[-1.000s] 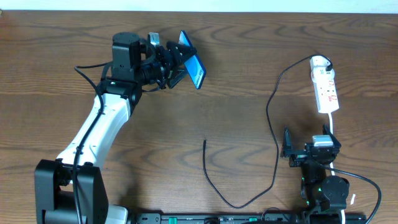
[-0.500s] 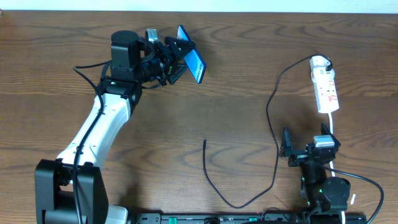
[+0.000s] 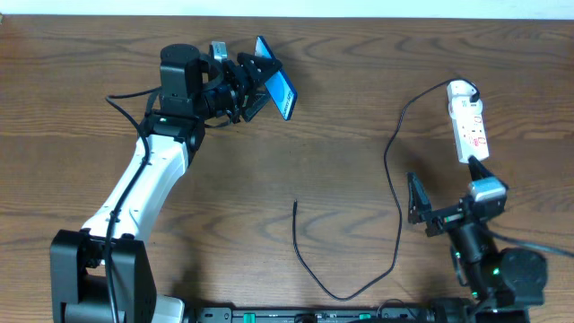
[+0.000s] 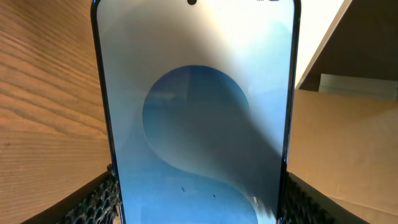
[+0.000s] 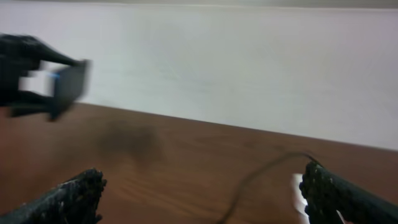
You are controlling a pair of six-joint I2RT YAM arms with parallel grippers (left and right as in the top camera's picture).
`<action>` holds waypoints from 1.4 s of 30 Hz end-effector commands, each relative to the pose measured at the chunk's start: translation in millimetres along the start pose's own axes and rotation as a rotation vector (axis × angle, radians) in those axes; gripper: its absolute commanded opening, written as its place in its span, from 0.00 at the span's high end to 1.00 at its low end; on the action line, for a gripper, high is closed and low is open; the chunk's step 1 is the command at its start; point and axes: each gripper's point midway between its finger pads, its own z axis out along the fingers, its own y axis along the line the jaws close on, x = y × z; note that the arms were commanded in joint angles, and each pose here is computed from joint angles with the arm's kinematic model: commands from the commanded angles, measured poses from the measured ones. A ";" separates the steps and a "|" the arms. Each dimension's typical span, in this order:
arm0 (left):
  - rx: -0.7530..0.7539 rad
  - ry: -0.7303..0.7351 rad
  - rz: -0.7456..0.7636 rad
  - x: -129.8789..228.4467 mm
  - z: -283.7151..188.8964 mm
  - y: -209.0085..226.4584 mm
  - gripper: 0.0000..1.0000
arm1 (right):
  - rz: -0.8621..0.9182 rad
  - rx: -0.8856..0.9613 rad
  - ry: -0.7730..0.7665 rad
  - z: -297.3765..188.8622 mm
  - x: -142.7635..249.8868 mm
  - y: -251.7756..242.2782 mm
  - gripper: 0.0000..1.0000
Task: Plug charger to phone and switch on socket
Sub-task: 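Move the open right gripper toward the phone held by the left gripper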
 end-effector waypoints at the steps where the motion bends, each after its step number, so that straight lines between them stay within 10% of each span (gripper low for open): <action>1: 0.037 -0.003 0.027 2.4 -6.7 -17.5 0.93 | 0.021 -0.220 0.016 6.8 -26.9 34.8 0.01; 17: 0.037 -0.003 -0.036 2.3 -6.7 -17.4 0.93 | 0.281 -0.660 0.233 91.1 -26.1 71.4 0.01; 42: -0.123 -0.140 -0.181 15.2 19.0 12.3 0.93 | 0.395 -0.725 0.282 145.3 14.4 76.5 0.01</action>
